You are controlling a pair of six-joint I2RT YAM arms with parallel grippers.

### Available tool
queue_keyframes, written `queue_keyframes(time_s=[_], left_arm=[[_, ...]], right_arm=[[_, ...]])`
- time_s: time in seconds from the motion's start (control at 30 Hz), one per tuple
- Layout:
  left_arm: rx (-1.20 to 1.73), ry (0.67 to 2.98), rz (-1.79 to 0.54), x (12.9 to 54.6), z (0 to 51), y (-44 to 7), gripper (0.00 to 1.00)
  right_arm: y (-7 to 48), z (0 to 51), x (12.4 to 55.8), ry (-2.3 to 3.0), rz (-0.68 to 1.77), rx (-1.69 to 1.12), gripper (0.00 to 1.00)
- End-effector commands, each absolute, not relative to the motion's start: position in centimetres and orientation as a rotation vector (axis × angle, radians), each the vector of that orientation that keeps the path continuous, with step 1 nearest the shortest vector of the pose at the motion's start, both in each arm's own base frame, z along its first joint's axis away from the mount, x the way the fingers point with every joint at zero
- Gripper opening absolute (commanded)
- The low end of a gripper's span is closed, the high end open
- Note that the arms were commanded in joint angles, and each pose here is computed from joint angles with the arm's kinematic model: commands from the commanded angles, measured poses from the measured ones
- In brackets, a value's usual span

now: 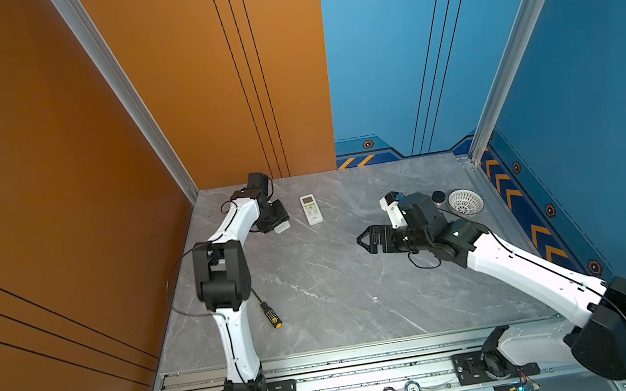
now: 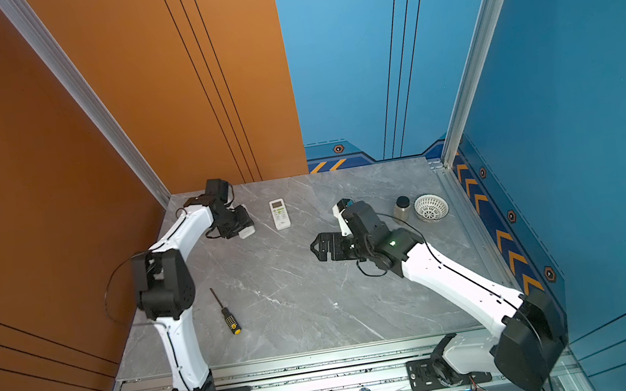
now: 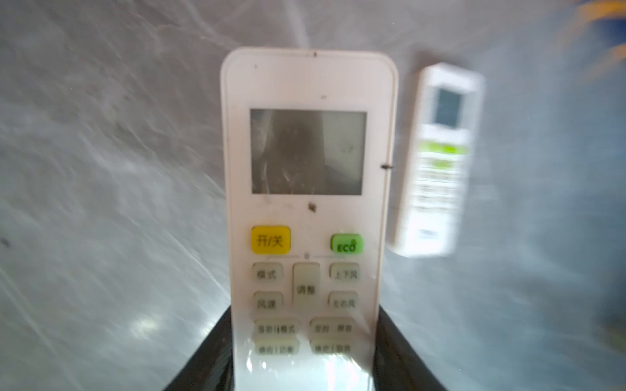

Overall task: Unload the batteries from the remote control
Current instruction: 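Lift the remote toward the right gripper while the right gripper grasps its end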

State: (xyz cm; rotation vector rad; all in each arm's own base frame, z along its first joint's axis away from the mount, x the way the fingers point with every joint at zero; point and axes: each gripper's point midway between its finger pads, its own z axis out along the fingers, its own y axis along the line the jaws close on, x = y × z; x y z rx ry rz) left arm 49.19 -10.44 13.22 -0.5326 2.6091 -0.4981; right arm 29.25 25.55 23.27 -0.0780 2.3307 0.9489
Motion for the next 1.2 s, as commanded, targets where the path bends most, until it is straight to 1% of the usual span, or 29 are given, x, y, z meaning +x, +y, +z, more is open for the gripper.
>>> queue_keyframes(time_s=[0.0, 0.03, 0.13, 0.23, 0.33, 0.37, 0.43, 0.53, 0.67, 0.87, 1.07, 1.17], left_arm=[[-0.596, 2.308, -1.022, 47.6, 23.0, -18.7, 0.29], [-0.629, 2.280, -1.090, 46.3, 23.9, -20.1, 0.29], [-0.696, 2.230, -1.172, 43.1, 25.7, -22.7, 0.29], [-0.761, 2.231, -1.234, 40.9, 25.9, -24.0, 0.27], [-0.755, 2.228, -1.272, 39.4, 26.3, -25.2, 0.28], [-0.750, 2.213, -1.311, 39.3, 26.7, -25.6, 0.28], [-0.770, 2.199, -1.351, 38.9, 26.7, -26.0, 0.27], [-0.758, 2.197, -1.351, 38.1, 27.0, -26.7, 0.28], [-0.764, 2.185, -1.394, 37.3, 27.0, -27.7, 0.28], [-0.748, 2.179, -1.421, 36.2, 27.4, -29.0, 0.27], [-0.727, 2.169, -1.433, 35.1, 28.0, -30.0, 0.27], [-0.722, 2.159, -1.442, 34.6, 28.2, -30.3, 0.27]], right_arm=[[28.5, 28.8, 29.6, 2.067, 1.215, -0.124, 1.00], [28.7, 29.2, 29.6, 2.047, 1.226, -0.142, 1.00], [29.0, 29.7, 29.8, 1.983, 1.226, -0.151, 0.99], [29.5, 30.6, 29.6, 1.929, 1.263, -0.187, 0.94], [29.7, 30.8, 29.1, 1.919, 1.207, -0.259, 0.88], [29.4, 30.5, 29.2, 1.934, 1.176, -0.259, 0.84], [28.9, 29.8, 29.2, 1.952, 1.143, -0.261, 0.79], [28.6, 29.1, 29.2, 1.967, 1.143, -0.255, 0.73], [28.5, 28.3, 29.3, 1.997, 1.123, -0.243, 0.70], [28.5, 27.5, 30.8, 2.012, 1.078, -0.189, 0.64], [28.8, 27.1, 32.3, 2.019, 1.042, -0.159, 0.56], [29.0, 26.9, 33.0, 2.026, 1.023, -0.154, 0.49]])
